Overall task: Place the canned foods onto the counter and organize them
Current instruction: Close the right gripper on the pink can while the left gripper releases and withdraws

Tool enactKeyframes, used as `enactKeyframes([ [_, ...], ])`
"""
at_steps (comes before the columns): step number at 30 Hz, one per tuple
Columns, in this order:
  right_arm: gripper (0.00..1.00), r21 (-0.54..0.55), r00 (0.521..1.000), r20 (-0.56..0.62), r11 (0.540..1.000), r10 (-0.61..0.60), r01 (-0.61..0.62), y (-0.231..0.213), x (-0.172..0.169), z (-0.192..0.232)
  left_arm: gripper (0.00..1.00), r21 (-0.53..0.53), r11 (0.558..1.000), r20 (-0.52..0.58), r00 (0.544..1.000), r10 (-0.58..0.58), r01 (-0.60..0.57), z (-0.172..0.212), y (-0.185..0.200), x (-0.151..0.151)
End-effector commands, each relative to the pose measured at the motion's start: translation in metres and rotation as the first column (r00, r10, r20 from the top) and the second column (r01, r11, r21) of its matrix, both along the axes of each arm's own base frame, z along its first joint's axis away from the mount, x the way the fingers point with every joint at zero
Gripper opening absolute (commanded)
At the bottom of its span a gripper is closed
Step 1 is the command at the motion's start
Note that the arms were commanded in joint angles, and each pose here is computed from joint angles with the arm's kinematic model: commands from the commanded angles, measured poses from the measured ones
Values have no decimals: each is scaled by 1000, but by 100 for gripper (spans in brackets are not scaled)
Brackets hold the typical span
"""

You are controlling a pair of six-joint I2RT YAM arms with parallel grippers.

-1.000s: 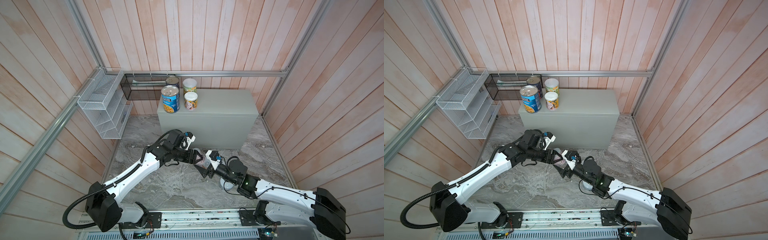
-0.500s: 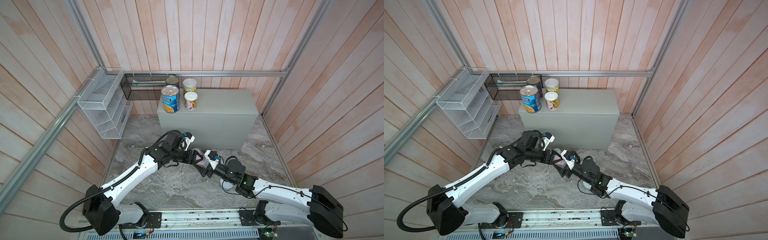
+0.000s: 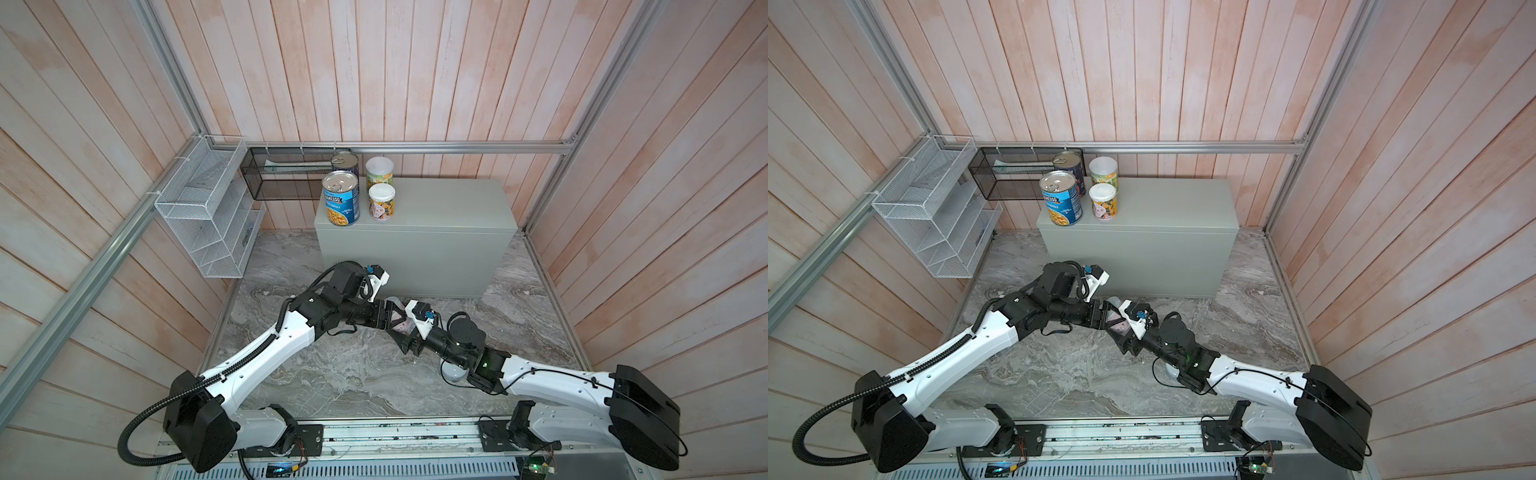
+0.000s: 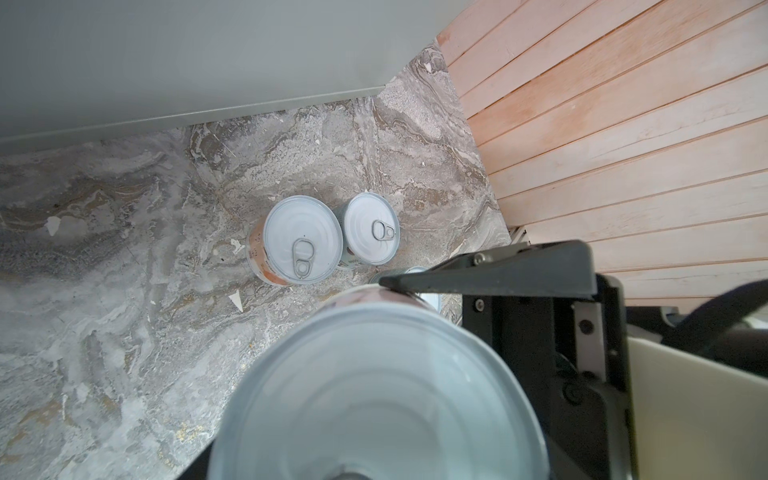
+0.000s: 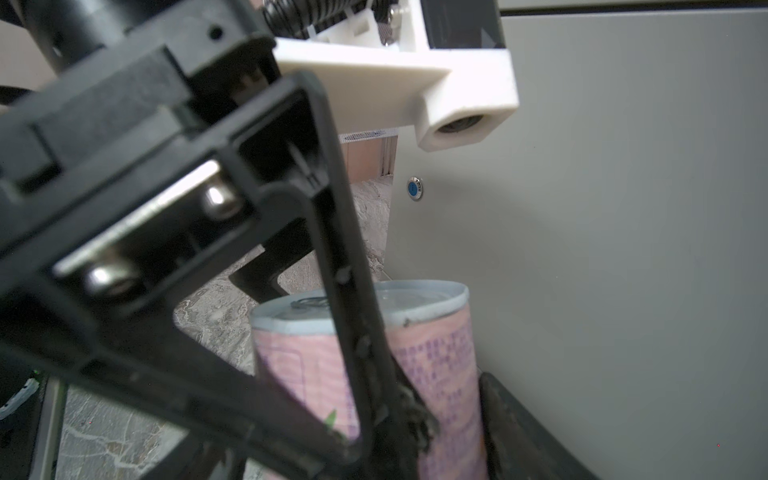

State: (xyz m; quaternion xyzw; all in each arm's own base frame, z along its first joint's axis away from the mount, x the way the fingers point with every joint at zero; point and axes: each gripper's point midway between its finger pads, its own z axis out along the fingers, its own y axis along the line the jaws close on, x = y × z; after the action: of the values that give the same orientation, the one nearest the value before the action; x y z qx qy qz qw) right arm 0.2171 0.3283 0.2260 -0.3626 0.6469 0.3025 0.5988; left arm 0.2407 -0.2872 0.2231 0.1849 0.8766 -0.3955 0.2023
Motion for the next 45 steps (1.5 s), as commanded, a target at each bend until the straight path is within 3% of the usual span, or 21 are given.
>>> enactKeyframes([
  [1,80,62,1000,12,998,-22,21,2,4,17,54,-80,996,66,998,-24,29,24,-6,0],
  [9,80,66,999,6,997,-38,38,5,10,17,54,-88,995,46,998,-34,38,18,-10,0],
  [20,63,109,999,8,994,-32,31,7,10,24,55,-86,996,42,999,-31,35,17,-10,1],
  [28,59,129,999,4,990,-52,51,4,13,27,90,-63,998,48,999,-2,5,13,-7,7],
  [45,59,144,996,-7,986,-85,85,-4,16,26,99,-12,999,62,997,49,-48,4,4,14],
])
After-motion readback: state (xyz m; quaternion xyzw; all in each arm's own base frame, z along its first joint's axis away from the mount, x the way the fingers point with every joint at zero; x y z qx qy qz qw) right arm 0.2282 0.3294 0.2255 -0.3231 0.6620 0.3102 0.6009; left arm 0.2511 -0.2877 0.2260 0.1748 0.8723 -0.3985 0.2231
